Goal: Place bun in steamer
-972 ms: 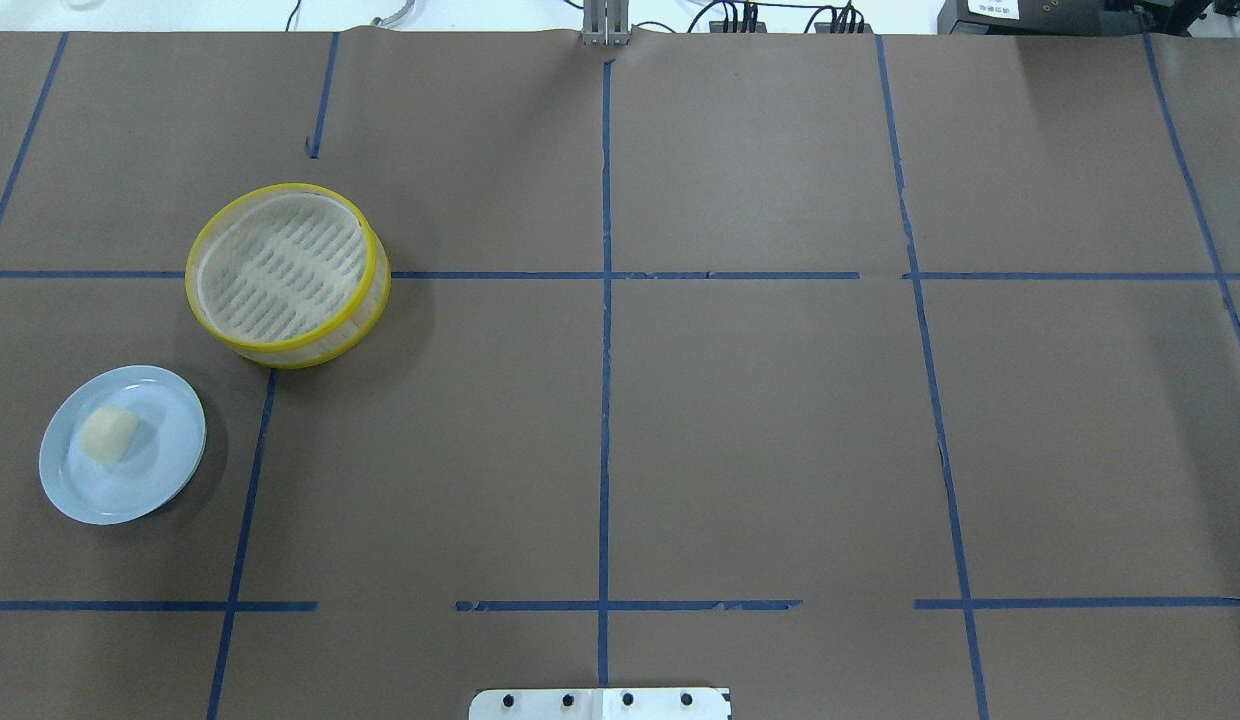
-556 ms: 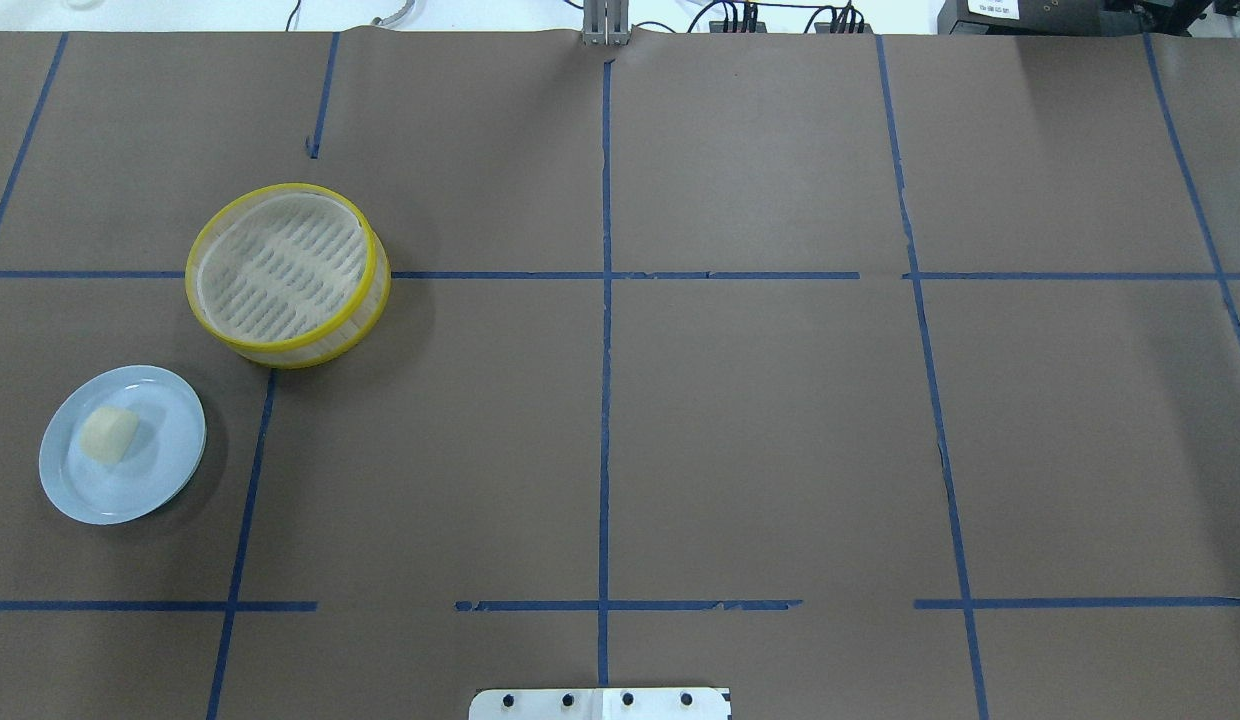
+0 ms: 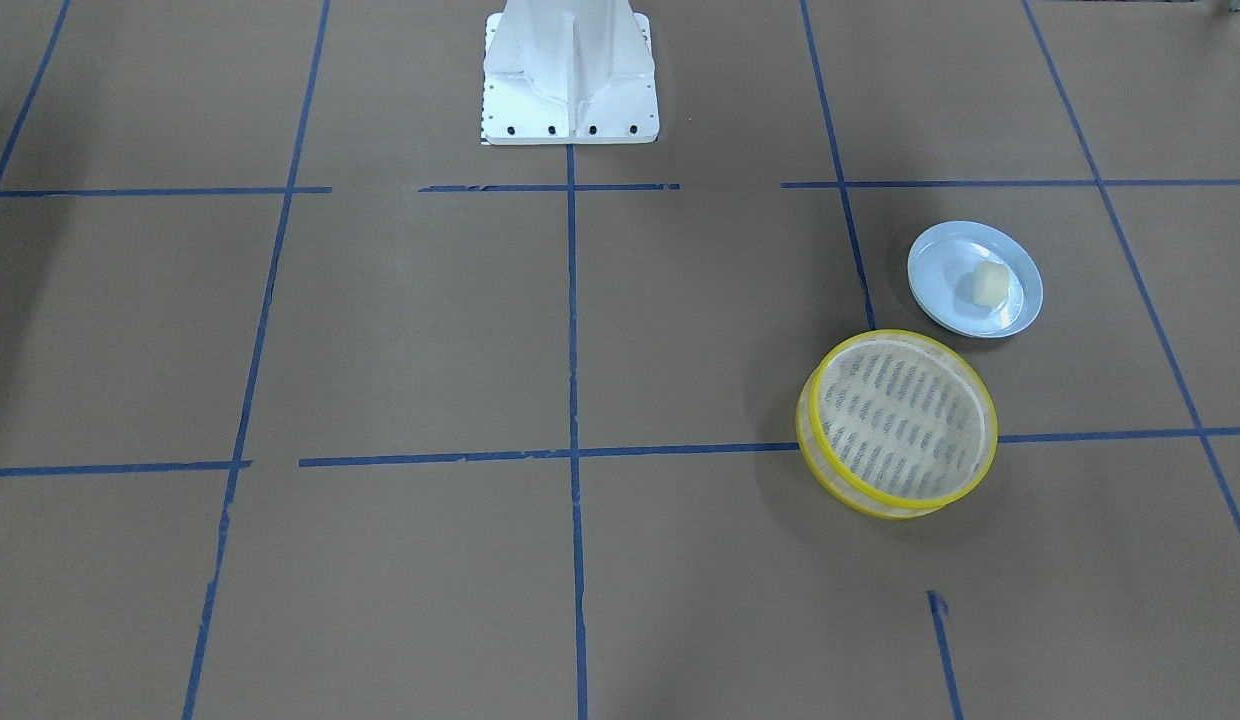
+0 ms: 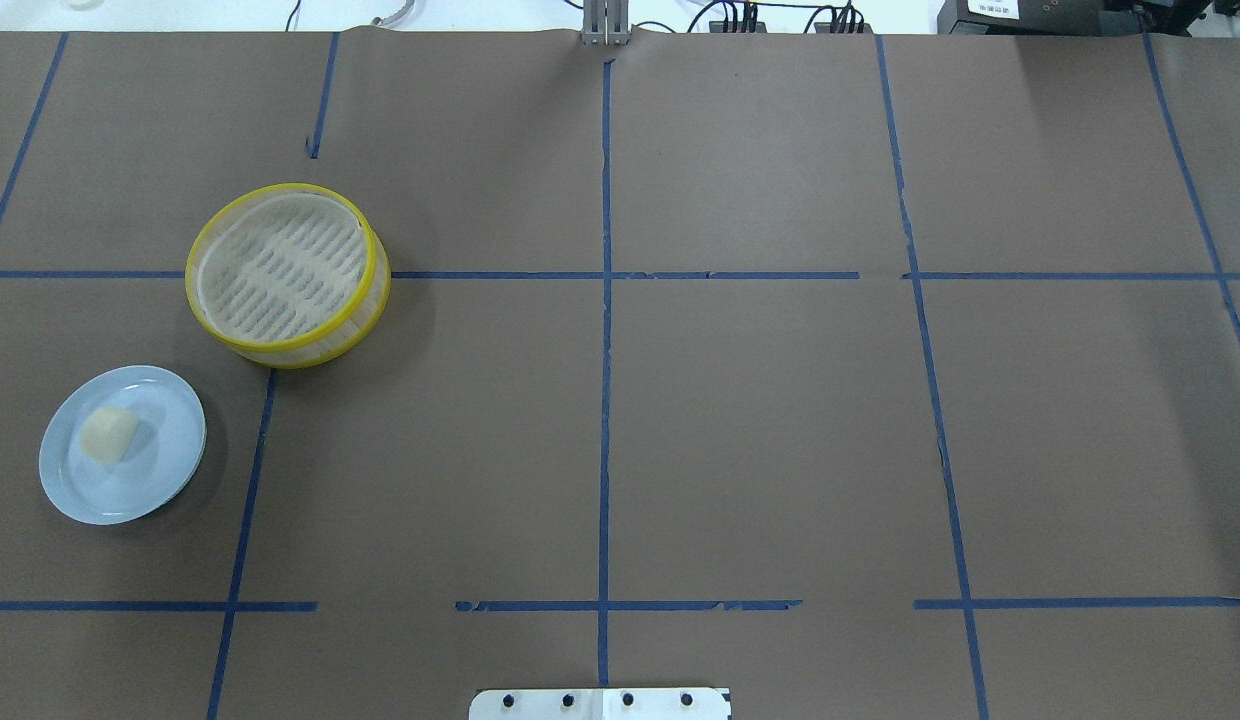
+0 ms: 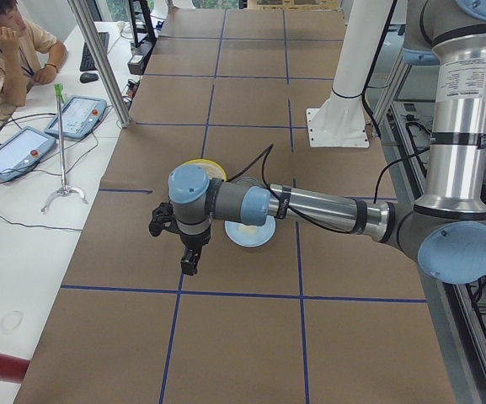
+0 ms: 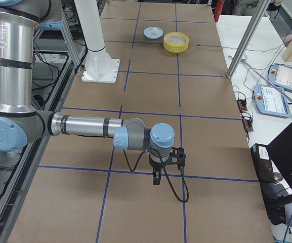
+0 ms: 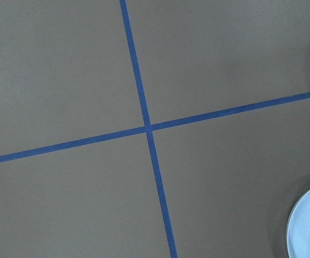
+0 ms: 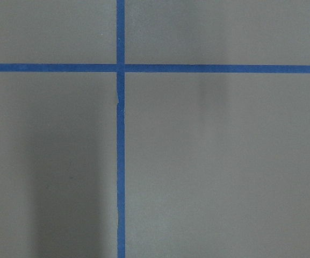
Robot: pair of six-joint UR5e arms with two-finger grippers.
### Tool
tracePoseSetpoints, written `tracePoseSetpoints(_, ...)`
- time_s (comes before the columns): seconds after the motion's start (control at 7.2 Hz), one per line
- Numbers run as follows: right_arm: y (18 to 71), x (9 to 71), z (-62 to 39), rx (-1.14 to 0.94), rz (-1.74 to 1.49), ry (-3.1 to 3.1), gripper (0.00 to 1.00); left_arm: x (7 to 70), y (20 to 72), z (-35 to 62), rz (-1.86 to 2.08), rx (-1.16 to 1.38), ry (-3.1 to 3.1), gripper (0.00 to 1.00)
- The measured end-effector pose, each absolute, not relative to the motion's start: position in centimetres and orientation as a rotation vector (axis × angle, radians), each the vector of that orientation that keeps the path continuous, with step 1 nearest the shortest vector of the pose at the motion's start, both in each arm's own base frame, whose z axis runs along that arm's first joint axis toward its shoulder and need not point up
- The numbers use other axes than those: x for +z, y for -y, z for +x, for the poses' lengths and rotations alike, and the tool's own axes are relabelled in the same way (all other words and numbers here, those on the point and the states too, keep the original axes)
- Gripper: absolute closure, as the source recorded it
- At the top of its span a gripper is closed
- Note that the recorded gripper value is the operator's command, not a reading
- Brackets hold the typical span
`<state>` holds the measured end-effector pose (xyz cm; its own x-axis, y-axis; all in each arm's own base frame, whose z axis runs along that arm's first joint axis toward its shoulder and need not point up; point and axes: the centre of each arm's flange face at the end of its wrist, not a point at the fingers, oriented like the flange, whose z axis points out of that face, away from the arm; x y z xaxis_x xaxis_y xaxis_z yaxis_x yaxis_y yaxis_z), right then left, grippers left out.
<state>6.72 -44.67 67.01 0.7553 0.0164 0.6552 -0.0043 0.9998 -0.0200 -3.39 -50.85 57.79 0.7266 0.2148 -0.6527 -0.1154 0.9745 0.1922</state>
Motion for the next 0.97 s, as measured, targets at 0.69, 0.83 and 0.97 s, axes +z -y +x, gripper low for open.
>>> tracePoseSetpoints(0.69, 44.7, 67.0, 6.7, 0.011, -0.018, 0.715, 0.00, 53.8, 49.7, 15.4, 0.182, 0.298, -0.828, 0.01)
tracePoseSetpoints(0.83, 44.7, 67.0, 6.7, 0.011, -0.018, 0.715, 0.00, 54.2, 48.5, 18.8, 0.157, 0.299, -0.821, 0.02)
tracePoseSetpoints(0.97, 44.7, 67.0, 6.7, 0.011, -0.018, 0.715, 0.00, 54.4, 47.5, 21.3, 0.132, 0.288, -0.809, 0.02)
